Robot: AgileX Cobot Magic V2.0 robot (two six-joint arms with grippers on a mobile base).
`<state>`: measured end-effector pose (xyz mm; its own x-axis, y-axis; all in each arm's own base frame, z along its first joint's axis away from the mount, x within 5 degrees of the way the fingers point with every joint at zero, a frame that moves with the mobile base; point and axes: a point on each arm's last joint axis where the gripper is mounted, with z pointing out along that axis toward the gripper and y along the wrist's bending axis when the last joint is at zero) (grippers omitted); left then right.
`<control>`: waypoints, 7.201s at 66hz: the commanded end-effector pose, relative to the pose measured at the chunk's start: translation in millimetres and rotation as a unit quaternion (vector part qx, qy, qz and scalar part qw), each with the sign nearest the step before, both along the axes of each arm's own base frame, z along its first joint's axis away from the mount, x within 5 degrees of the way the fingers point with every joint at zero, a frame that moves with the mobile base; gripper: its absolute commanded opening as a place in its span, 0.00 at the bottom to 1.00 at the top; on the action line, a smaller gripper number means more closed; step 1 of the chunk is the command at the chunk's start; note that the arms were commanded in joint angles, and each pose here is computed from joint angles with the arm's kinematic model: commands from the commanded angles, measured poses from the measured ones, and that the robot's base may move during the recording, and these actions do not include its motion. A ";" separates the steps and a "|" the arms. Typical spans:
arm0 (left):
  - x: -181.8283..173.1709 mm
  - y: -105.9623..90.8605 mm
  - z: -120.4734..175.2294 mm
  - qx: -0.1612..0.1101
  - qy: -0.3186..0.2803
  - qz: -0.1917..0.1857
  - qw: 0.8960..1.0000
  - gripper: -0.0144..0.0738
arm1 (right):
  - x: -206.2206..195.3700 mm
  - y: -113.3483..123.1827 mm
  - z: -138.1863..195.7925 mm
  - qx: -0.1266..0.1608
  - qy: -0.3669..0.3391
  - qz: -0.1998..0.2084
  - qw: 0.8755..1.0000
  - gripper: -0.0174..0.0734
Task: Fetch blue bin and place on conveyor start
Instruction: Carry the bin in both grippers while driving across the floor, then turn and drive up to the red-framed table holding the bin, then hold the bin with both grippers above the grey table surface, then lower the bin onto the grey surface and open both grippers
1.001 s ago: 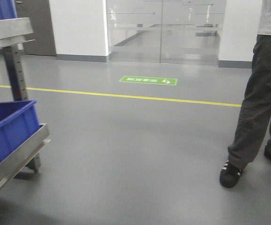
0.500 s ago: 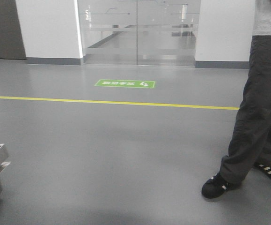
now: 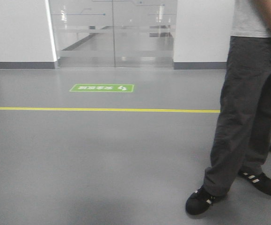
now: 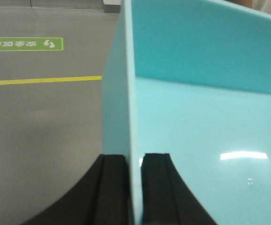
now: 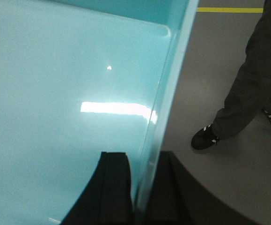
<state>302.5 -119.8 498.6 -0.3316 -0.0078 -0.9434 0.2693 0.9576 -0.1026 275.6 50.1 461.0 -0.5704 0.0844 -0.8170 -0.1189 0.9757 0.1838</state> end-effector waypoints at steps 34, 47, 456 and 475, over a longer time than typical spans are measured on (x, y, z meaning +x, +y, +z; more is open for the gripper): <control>-5.9 -0.3 15.6 -0.028 -0.046 -0.008 0.999 0.04 | -2.1 -2.3 5.8 -0.017 -0.019 0.002 1.000 0.02; -5.8 -0.2 15.6 -0.027 -0.046 -0.008 0.999 0.04 | -2.1 -2.3 5.8 -0.017 -0.019 0.002 1.000 0.02; 53.3 39.1 -69.9 0.106 0.175 0.103 0.973 0.53 | 85.2 -5.1 -42.7 -0.042 0.045 -0.013 0.998 0.26; -4.4 56.4 -71.7 0.118 0.137 0.099 0.979 0.04 | 38.2 -11.1 -46.8 -0.039 0.013 -0.018 0.999 0.02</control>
<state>311.7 -67.7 432.3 -0.6143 0.1031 -0.7823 0.0599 0.9947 0.0841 325.8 43.6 414.8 -0.6250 0.0479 -0.7791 -0.0831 0.9884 0.1275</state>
